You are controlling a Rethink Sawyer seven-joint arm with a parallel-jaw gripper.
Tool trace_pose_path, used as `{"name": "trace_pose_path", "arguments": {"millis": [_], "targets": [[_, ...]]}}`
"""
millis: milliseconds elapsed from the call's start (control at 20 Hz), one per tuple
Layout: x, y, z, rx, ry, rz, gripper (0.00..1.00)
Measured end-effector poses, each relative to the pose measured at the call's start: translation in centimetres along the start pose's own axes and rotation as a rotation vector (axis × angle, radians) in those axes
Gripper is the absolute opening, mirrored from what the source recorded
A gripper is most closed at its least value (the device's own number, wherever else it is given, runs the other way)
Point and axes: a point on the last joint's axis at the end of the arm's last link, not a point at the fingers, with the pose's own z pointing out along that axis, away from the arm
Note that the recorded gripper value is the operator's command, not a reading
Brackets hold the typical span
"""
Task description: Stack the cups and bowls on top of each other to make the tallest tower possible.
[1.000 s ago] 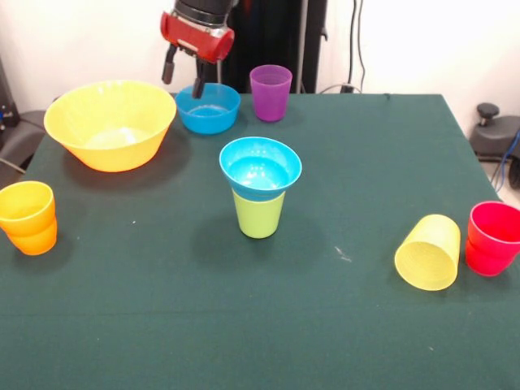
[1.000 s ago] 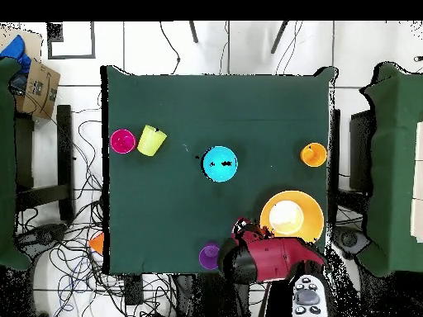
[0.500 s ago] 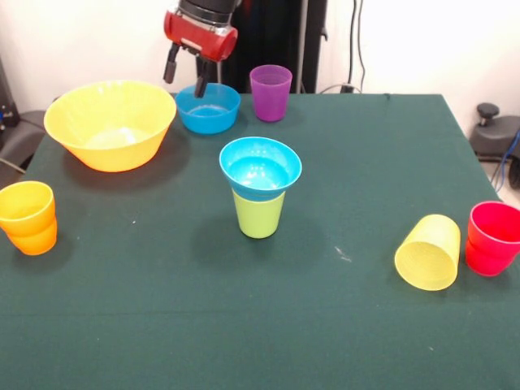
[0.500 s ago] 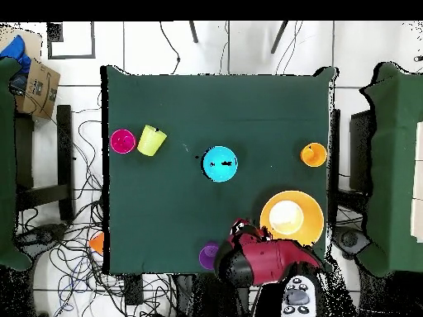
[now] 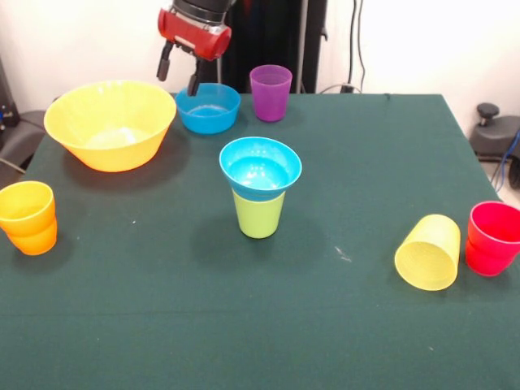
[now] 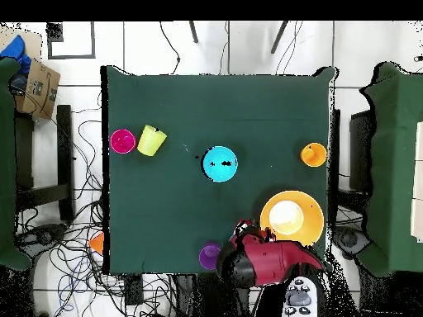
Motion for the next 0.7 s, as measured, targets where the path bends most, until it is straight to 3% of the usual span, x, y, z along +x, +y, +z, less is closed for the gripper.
{"name": "trace_pose_path", "arguments": {"millis": [450,700], "targets": [[0.2,-0.6,1.5,0.043,0.009,-0.03,1.0],[0.3,-0.8,2.3,0.048,0.013,-0.036,1.0]]}}
